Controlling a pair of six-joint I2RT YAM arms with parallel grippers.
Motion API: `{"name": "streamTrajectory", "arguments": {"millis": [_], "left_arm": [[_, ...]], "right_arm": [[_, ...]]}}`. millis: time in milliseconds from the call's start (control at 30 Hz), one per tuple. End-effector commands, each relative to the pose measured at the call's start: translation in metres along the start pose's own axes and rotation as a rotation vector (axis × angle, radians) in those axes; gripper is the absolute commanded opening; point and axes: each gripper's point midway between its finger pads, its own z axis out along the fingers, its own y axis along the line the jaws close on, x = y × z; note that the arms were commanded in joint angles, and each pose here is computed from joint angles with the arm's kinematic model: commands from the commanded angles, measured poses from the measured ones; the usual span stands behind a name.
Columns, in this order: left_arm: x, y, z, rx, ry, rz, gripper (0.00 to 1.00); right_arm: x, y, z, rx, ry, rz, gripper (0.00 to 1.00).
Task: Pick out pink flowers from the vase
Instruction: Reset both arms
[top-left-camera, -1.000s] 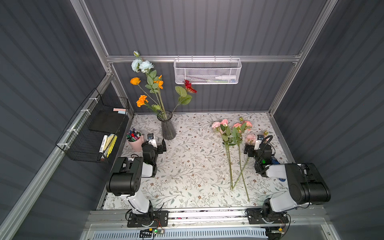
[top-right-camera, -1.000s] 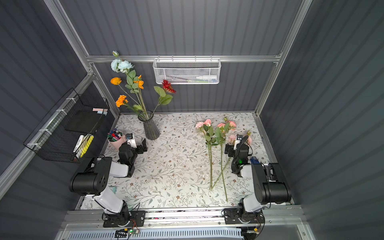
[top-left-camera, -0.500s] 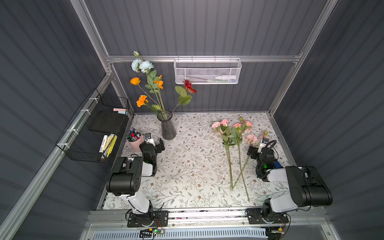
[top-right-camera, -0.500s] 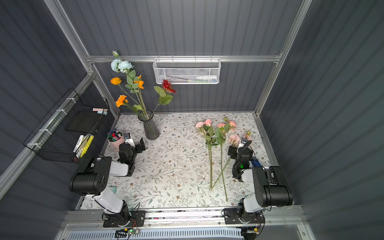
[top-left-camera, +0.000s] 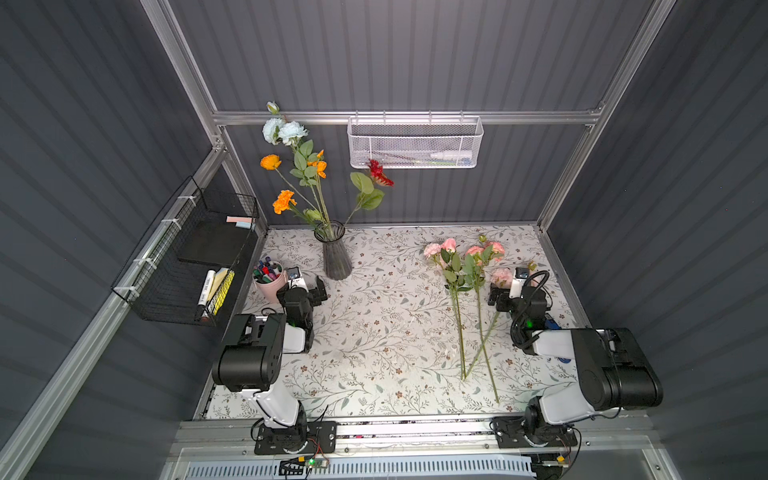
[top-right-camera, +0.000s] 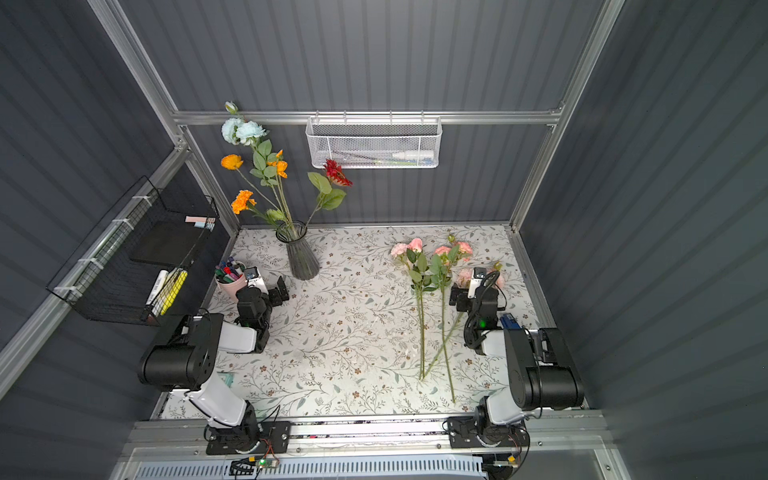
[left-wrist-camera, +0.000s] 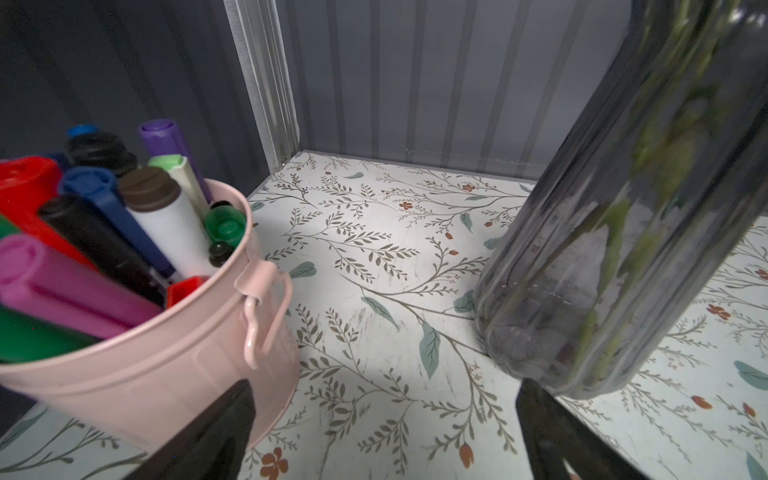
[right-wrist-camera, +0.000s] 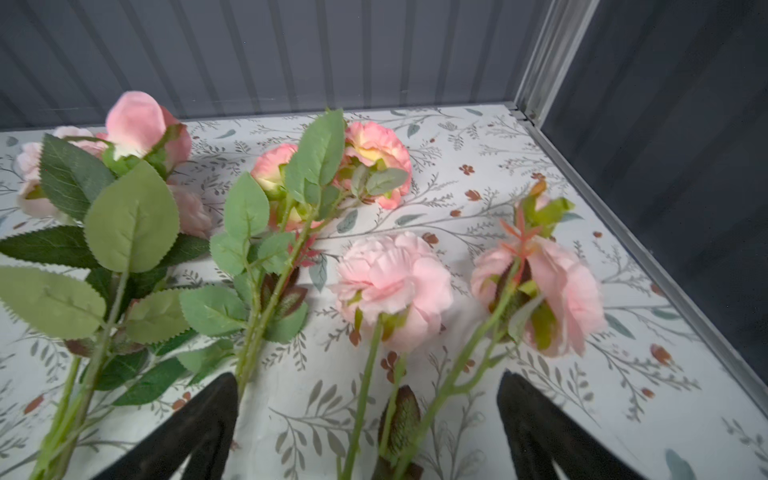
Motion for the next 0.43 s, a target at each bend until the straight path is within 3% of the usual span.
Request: {"name": "streamTrajectory", "arguments": {"millis": [0, 400], "left_arm": [[-0.0018, 0.0002, 0.0041, -0.007, 0.001, -0.009, 0.99], [-0.0018, 0.0004, 0.0042, -0.008, 0.001, -0.009, 0.99]], "right_arm": [[0.0045, 0.0057, 0.0017, -0.035, 0.027, -0.025, 0.99], [0.0049, 0.0060, 0.0041, -0.036, 0.037, -0.024, 0.99]]}}
